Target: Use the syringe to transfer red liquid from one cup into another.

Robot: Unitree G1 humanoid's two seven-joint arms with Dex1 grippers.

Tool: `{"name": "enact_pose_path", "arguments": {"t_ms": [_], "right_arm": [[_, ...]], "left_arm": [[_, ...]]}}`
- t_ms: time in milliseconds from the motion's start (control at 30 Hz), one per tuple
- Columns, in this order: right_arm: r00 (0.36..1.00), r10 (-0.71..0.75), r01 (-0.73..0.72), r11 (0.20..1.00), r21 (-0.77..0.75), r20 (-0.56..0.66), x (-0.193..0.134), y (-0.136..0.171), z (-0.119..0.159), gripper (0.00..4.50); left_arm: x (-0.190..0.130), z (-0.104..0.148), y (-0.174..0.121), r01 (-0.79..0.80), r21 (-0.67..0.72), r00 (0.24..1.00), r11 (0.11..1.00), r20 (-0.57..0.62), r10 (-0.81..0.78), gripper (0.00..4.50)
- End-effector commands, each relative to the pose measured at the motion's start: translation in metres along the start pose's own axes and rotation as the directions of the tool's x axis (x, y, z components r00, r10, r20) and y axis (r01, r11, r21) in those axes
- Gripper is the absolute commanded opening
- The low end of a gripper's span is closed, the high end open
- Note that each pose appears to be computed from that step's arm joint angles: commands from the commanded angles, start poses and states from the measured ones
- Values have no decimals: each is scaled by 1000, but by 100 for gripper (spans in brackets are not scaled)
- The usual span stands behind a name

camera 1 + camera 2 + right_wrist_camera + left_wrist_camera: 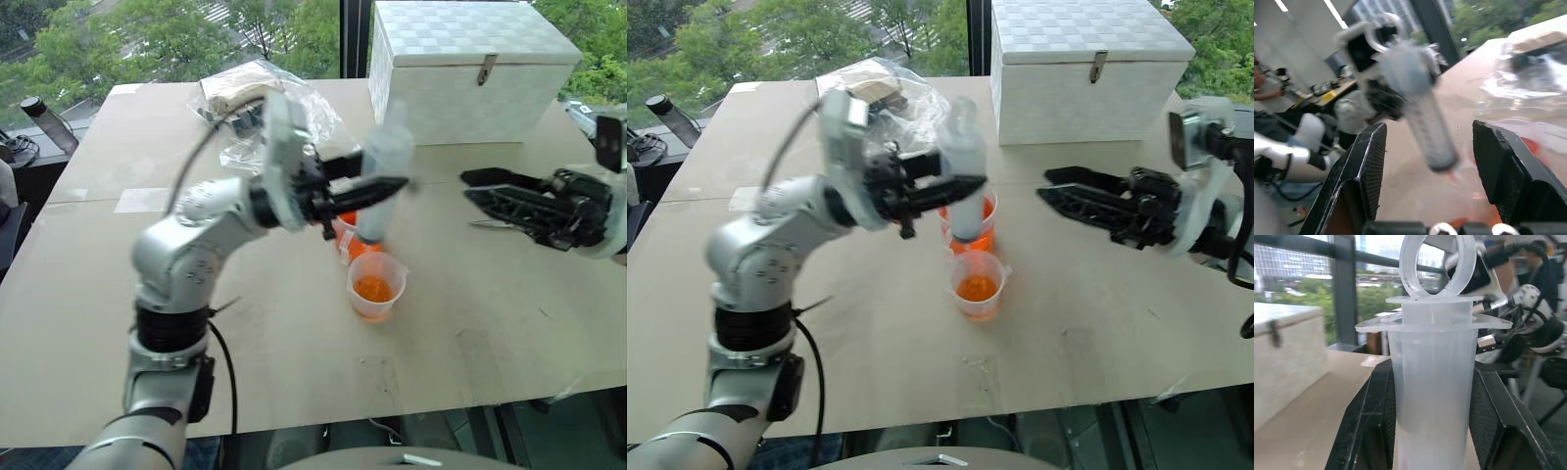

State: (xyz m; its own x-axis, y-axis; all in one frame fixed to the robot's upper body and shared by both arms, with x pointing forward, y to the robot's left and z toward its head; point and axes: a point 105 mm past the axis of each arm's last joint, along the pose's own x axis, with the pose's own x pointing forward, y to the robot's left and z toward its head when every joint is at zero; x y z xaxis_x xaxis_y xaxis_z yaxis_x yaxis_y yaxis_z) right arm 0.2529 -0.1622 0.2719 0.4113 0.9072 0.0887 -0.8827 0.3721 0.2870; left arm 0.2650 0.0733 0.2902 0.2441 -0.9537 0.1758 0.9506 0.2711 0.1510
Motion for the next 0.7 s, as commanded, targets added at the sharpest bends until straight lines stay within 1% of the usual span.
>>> {"name": "enact_pose_path", "arguments": {"t_ms": [33,133,233,300,367,433,500,600,667,700], "right_arm": [[999,-35,36,999,-33,18,-11,-7,1,293],[998,-54,54,999,-3,22,-11,-14,-7,293],[998,-63,63,998,15,3,-11,-17,-17,293],[998,-61,61,997,37,-22,-11,-17,-27,293],[998,-57,58,996,62,-32,-11,-17,-33,293],[997,-75,77,992,102,-21,-13,-21,-38,293],[995,-87,91,990,111,-37,-17,-22,-48,293],[980,-166,172,984,54,-110,-25,-30,-69,293],[969,-208,206,978,-30,-134,-33,-35,-84,293],[956,-233,222,972,-80,-180,-39,-38,-97,295]], "left_arm": [[-26,18,4,-98,27,995,995,-28,99,138],[-57,21,22,-270,29,958,962,-90,271,138],[-83,6,25,-364,7,909,931,-213,358,138],[-107,-19,31,-464,28,828,886,-343,444,138],[-128,-39,38,-551,20,754,834,-416,508,138],[-139,-53,42,-597,-22,719,802,-458,523,138],[-146,-68,44,-625,-47,688,779,-505,522,138],[-150,-83,48,-648,-49,654,760,-547,522,138],[-153,-96,55,-671,-49,625,740,-574,529,138],[-156,-104,58,-675,-42,608,736,-596,524,188]]}}
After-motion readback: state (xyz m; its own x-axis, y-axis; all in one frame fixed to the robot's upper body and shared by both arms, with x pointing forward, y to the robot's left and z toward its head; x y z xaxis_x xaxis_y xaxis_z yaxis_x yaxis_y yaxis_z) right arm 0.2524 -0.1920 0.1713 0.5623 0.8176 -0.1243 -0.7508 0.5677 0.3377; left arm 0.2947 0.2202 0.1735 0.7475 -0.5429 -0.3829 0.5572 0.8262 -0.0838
